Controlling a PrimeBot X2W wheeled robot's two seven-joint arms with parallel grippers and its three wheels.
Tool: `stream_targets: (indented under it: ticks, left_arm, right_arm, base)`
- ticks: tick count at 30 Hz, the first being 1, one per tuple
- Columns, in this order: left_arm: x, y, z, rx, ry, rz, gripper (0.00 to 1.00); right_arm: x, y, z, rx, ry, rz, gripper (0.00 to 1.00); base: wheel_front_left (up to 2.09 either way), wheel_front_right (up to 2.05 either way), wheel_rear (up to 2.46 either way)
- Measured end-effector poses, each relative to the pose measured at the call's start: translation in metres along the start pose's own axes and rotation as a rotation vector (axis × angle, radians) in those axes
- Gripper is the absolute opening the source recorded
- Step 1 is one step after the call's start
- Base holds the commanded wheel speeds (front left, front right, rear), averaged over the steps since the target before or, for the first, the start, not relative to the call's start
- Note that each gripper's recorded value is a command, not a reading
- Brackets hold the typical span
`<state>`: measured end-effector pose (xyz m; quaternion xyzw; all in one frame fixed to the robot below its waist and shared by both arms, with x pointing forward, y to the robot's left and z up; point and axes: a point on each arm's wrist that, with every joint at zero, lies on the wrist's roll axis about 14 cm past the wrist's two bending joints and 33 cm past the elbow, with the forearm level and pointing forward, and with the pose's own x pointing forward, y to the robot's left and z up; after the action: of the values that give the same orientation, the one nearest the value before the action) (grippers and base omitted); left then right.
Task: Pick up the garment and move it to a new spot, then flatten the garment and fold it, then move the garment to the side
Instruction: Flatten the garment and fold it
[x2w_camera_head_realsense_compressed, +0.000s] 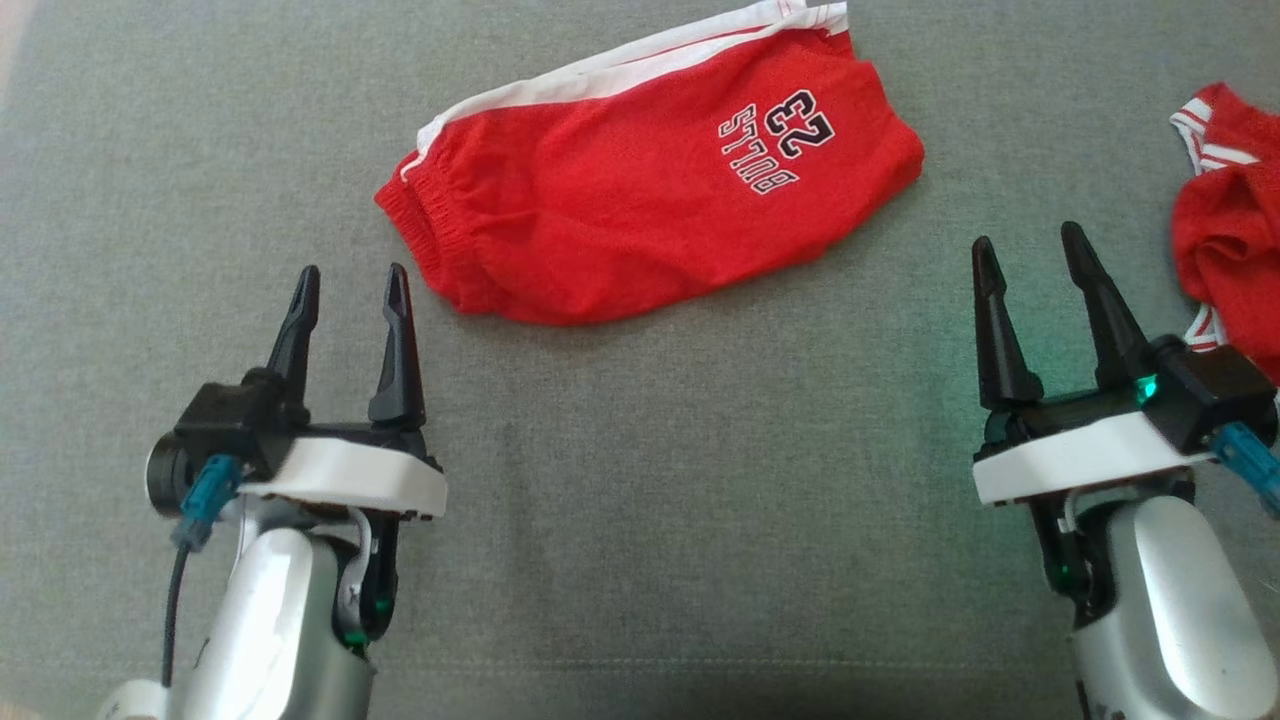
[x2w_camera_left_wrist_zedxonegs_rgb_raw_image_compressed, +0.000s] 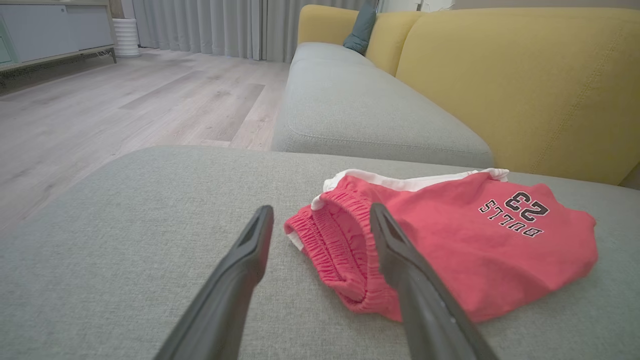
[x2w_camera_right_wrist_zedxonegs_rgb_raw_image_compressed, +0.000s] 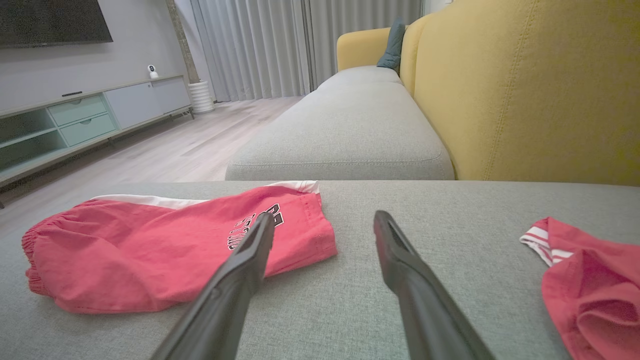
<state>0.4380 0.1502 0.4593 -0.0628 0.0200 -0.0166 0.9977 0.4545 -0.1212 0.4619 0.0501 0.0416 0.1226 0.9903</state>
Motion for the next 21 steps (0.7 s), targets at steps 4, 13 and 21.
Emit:
stream_targets:
  ticks: [4, 13, 21]
  left_arm:
    - [0.0, 0.001, -0.002, 0.003, 0.005, 0.0, 1.0]
    - [0.015, 0.001, -0.007, 0.012, 0.01, -0.01, 1.0]
    - [0.021, 0.009, -0.015, 0.01, 0.027, 0.007, 1.0]
  right_arm:
    - [0.001, 0.0, -0.005, 0.001, 0.02, 0.002, 1.0]
    - [0.047, 0.003, -0.025, -0.078, 0.14, 0.101, 1.0]
    - [0.099, 0.013, -0.059, -0.104, 0.342, 0.175, 1.0]
  base:
    - [0.0, 0.0, 0.0]
    - [0.0, 0.0, 0.0]
    - [0.0, 0.0, 0.0]
